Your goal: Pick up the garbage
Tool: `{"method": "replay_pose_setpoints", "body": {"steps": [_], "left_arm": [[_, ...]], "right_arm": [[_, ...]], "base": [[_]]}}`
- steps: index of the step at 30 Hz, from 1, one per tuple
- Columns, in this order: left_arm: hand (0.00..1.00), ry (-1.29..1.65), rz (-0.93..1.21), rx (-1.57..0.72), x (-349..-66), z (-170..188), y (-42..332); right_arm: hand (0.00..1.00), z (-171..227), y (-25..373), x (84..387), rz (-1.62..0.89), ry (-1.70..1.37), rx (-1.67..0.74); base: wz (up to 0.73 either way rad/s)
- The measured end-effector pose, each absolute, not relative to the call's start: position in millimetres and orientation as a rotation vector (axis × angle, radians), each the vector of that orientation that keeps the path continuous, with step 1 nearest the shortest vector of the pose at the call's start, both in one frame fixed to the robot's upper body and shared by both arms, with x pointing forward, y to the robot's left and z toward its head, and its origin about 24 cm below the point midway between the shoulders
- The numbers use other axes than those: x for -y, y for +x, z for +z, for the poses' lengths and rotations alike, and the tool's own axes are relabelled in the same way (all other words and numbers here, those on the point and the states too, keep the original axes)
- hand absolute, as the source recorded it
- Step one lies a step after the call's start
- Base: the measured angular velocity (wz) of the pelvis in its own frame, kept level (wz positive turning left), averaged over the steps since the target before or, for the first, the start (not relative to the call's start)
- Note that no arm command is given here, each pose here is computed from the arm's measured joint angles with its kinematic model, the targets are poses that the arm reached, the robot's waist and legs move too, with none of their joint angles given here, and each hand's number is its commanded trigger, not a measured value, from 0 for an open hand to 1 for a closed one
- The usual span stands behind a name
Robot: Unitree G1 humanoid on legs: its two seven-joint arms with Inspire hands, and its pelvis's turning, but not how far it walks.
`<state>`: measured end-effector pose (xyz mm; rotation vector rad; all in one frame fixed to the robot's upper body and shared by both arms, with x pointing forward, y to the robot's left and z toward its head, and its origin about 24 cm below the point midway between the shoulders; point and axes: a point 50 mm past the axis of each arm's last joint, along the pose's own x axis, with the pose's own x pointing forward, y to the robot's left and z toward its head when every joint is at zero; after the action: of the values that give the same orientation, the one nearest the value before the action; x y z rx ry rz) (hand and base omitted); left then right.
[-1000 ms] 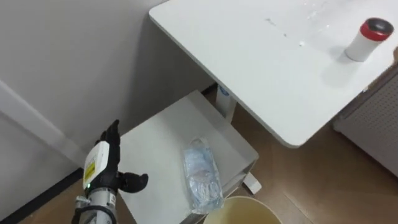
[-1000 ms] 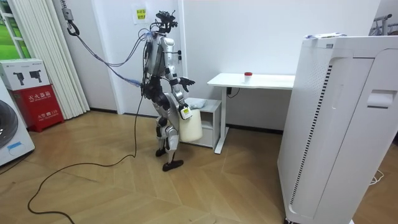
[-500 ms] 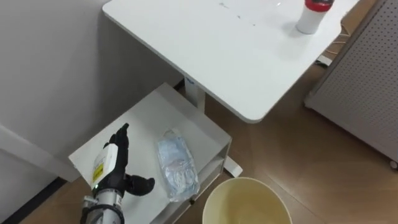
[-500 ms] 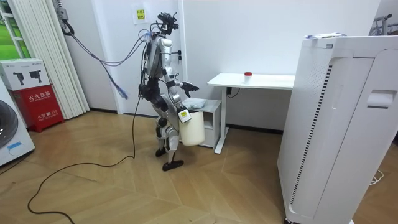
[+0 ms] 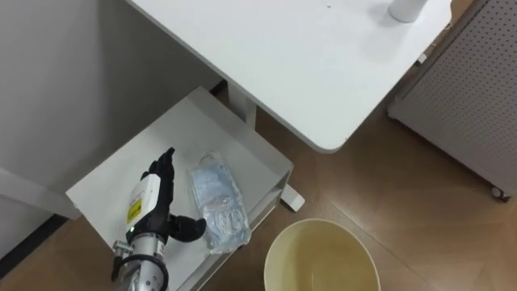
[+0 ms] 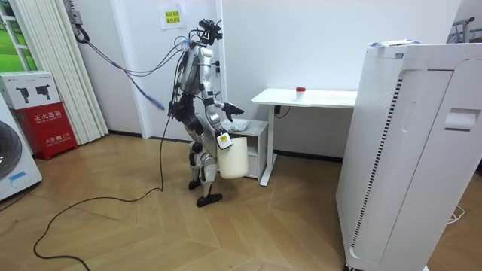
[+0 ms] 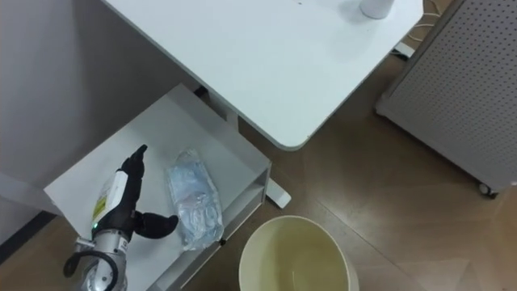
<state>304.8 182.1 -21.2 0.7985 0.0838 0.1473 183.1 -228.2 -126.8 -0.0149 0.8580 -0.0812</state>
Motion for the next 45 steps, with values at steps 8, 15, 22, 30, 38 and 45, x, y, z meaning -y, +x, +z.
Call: {"method": "replay_pose_setpoints", "body": {"steps": [8, 15, 22, 30, 38, 45], "left_arm": [[0.0, 0.806, 0.141, -0.092, -183, -23, 304], [0.0, 0.826, 0.077, -0.101, -176, -27, 302], [0.0, 0.953, -0.024, -0.052, -165, -27, 304], [0.0, 1.264, -0.221, 0.024, -146, -29, 306], [1.0, 1.398, -0.334, -0.052, -147, -37, 308], [1.0, 1.426, -0.302, -0.049, -146, -21, 325]], "right_arm": [[1.0, -127, 183, 227, -0.077, -0.016, -0.857], [1.0, -126, 184, 226, -0.058, -0.011, -0.851], [1.0, -124, 187, 228, -0.059, -0.01, -0.831], [1.0, -121, 186, 243, -0.105, 0.028, -0.833], [1.0, -120, 185, 248, -0.144, 0.077, -0.838], [1.0, -122, 183, 248, -0.155, 0.099, -0.853]], "base": [[0.0], [0.0], [-0.02], [-0.02], [-0.01], [-0.03]]}}
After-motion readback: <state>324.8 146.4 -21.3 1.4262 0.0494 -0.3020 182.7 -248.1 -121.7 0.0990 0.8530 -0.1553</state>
